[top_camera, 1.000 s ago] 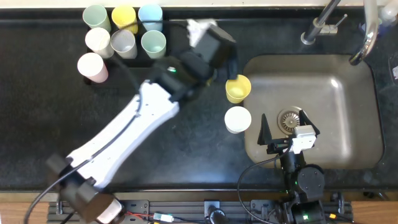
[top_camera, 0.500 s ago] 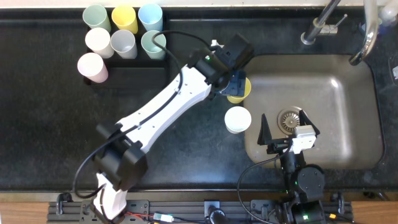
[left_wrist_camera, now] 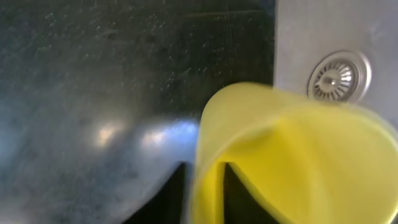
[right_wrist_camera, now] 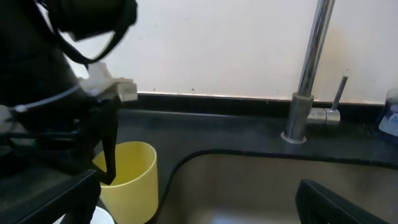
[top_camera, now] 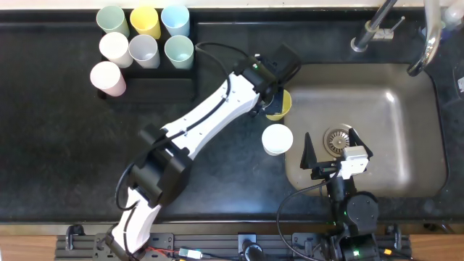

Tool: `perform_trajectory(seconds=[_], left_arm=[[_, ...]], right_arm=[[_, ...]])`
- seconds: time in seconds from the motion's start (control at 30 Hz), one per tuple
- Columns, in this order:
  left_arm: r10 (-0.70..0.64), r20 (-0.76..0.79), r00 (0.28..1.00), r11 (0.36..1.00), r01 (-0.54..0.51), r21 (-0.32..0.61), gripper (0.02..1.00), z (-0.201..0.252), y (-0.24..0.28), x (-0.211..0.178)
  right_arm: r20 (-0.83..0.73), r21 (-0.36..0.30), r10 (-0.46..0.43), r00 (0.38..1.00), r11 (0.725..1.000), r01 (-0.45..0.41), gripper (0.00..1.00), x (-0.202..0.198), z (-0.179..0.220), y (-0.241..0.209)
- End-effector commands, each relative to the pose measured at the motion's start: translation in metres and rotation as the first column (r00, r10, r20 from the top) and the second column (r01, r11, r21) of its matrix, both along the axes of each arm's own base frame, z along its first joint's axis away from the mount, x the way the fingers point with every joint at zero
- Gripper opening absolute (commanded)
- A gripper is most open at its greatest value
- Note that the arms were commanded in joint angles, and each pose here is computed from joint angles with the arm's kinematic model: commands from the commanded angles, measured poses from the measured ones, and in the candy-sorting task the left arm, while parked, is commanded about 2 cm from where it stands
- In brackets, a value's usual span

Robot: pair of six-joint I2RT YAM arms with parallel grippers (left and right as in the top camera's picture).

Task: Store Cups

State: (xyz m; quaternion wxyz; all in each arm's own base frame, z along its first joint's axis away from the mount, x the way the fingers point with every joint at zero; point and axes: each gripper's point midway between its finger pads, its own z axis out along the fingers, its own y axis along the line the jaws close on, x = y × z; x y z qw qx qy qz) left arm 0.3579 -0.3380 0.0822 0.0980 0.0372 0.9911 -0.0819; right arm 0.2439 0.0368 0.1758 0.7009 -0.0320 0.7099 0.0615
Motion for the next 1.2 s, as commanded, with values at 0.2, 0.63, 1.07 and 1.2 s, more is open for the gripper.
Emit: perform_trajectory(seconds=[0.2,0.63,1.07,1.2], left_arm=[[0.108,0.121,0.987,0.994,-0.103,-0.043,0.034,0.038,0.006,0.027],[0.688,0.373,0.623,0.708,-0.689,-0.153,0.034,0.179,0.208,0.072],[0.968,0.086,-0.234,-0.224,-0.968,-0.116,0.034,0.118,0.295,-0.013],[0.965,0.053,-0.258,-0.255,-0.965,-0.064,0.034,0.091,0.300,-0.008]], right_arm=[[-0.004,-0.003,0.005,1.000,1.000,-0.005,0.998,0.000,-0.004,0.001],[-0.004,-0.003,0.004,1.000,1.000,-0.004,1.000,0.000,-0.004,0.001],[-0.004,-0.003,0.004,1.000,1.000,-0.004,0.998,0.000,-0.004,0.001],[-0.004,-0.003,0.005,1.000,1.000,-0.005,0.996,0.000,-0.004,0.001]])
